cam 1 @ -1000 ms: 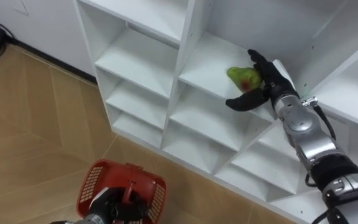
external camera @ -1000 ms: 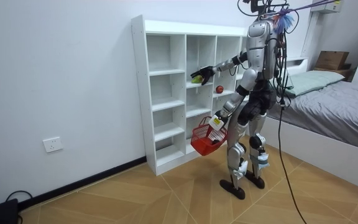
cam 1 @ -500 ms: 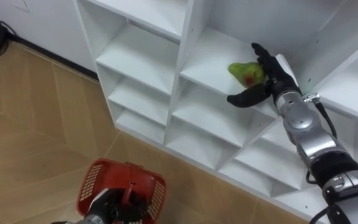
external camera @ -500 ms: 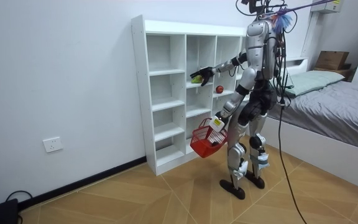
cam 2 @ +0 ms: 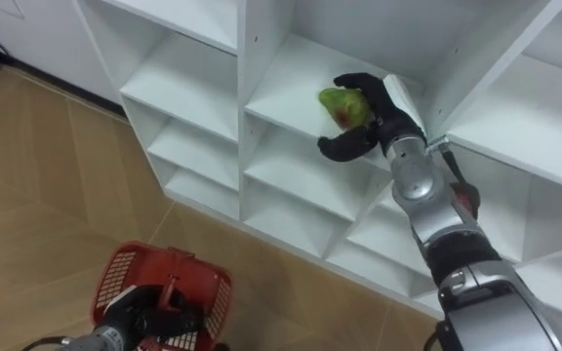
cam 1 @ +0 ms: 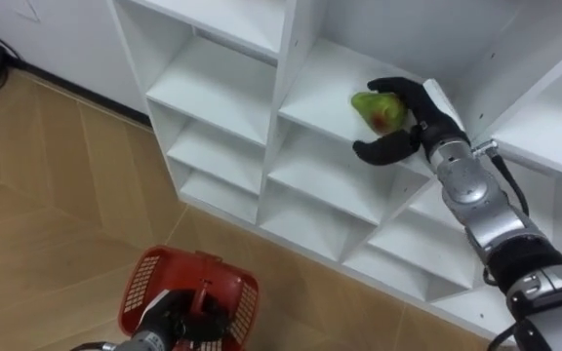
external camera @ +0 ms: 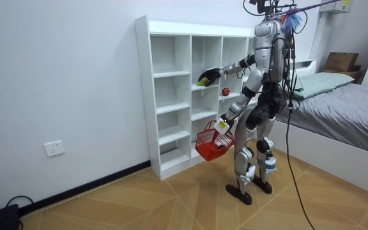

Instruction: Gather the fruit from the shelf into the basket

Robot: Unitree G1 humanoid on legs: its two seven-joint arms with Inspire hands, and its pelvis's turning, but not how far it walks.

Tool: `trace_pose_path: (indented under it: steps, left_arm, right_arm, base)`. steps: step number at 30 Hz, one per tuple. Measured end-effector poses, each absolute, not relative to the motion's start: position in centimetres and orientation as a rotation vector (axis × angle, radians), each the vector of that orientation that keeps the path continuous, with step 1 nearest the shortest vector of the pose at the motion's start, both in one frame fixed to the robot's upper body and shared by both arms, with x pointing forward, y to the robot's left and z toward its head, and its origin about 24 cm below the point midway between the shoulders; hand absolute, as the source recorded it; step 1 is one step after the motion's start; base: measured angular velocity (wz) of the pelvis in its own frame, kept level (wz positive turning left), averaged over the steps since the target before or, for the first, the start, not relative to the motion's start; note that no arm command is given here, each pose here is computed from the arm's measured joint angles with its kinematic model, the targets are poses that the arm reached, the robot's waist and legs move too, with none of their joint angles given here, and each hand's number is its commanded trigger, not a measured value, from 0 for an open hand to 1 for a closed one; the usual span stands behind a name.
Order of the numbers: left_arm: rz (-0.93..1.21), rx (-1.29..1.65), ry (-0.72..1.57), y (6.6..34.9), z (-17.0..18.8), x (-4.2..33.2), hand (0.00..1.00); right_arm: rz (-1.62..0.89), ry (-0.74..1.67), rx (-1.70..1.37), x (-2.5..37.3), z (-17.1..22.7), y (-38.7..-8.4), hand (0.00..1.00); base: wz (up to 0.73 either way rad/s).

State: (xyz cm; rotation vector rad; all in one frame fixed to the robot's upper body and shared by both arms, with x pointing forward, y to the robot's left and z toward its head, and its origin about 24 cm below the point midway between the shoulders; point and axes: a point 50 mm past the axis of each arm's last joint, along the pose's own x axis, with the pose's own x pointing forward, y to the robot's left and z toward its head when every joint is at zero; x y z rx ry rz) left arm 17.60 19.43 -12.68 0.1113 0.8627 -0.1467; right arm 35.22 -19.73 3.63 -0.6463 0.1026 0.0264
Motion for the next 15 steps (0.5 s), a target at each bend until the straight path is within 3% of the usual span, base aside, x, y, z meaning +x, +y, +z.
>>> trace_pose_path:
  steps: [15]
  left_arm:
    - [-0.146,0.113,0.856,19.38,-12.58,17.83,1.0]
  right_arm:
    - [-0.051,0.14,-0.642,35.64,3.82,-20.77,1.0]
  base:
    - [0.01]
